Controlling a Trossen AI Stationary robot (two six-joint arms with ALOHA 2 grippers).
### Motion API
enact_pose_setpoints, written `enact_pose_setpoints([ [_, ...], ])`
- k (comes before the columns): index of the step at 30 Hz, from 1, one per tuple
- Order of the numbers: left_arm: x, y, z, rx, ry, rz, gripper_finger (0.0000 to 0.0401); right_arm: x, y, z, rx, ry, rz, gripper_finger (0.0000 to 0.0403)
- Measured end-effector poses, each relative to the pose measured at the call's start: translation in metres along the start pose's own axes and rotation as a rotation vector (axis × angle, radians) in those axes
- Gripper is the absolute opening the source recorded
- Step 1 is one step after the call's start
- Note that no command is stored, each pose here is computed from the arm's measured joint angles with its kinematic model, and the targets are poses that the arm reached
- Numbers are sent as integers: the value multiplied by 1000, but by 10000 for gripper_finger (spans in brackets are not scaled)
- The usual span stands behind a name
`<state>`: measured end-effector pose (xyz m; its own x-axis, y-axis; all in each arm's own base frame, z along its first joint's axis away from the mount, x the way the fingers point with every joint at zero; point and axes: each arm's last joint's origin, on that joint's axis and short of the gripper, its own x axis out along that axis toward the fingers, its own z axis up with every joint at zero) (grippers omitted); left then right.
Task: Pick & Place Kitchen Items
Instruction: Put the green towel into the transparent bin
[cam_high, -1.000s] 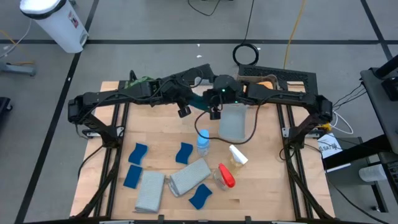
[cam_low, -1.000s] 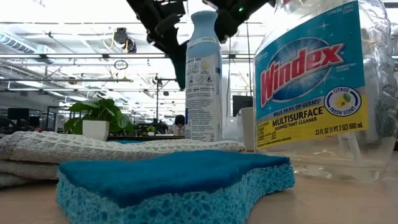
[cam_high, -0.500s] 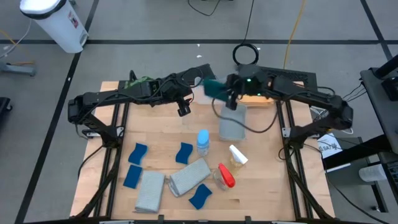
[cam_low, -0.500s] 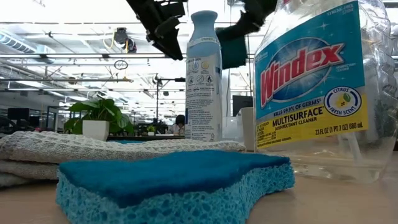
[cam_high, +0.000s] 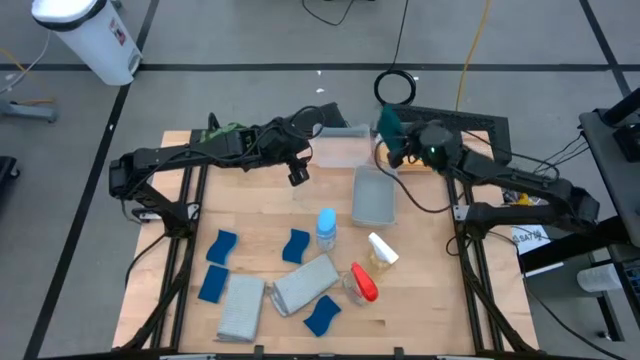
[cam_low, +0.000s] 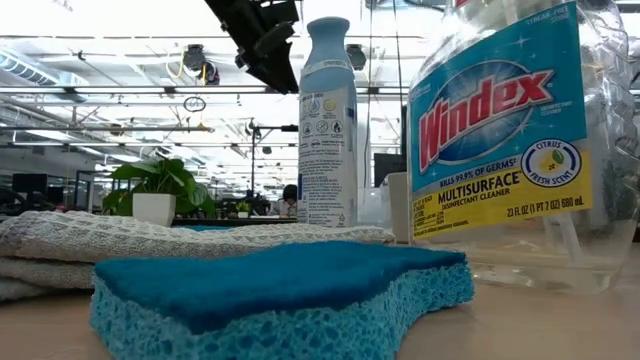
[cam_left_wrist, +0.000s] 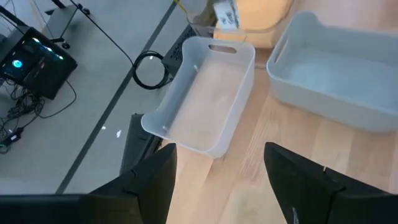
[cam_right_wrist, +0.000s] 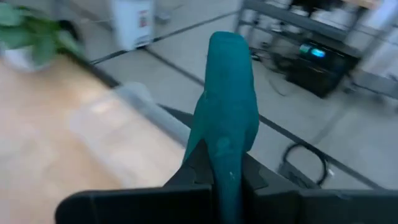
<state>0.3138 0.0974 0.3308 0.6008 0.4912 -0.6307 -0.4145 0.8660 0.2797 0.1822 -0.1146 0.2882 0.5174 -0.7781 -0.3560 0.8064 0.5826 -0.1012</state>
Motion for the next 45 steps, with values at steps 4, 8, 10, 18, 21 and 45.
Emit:
enact_pose_setpoints([
  [4, 0, 0, 2, -34, -18, 2, 244, 10, -6, -39, 117, -41, -123, 0],
  [8, 0, 0, 2, -37, -18, 2, 244, 20, -9, -68, 238, -88, -113, 0],
  [10, 0, 0, 2, -37, -18, 1, 244, 24, -9, -76, 293, -118, -81, 0],
  [18, 0, 0, 2, -39, -19, 2, 244, 39, -5, -97, 337, -117, -45, 0],
  [21, 0, 0, 2, -40, -20, 2, 244, 45, -5, -105, 319, -74, -87, 0],
  [45, 0, 0, 2, -44, -18, 2, 244, 51, -14, -132, 208, 95, -397, 83],
])
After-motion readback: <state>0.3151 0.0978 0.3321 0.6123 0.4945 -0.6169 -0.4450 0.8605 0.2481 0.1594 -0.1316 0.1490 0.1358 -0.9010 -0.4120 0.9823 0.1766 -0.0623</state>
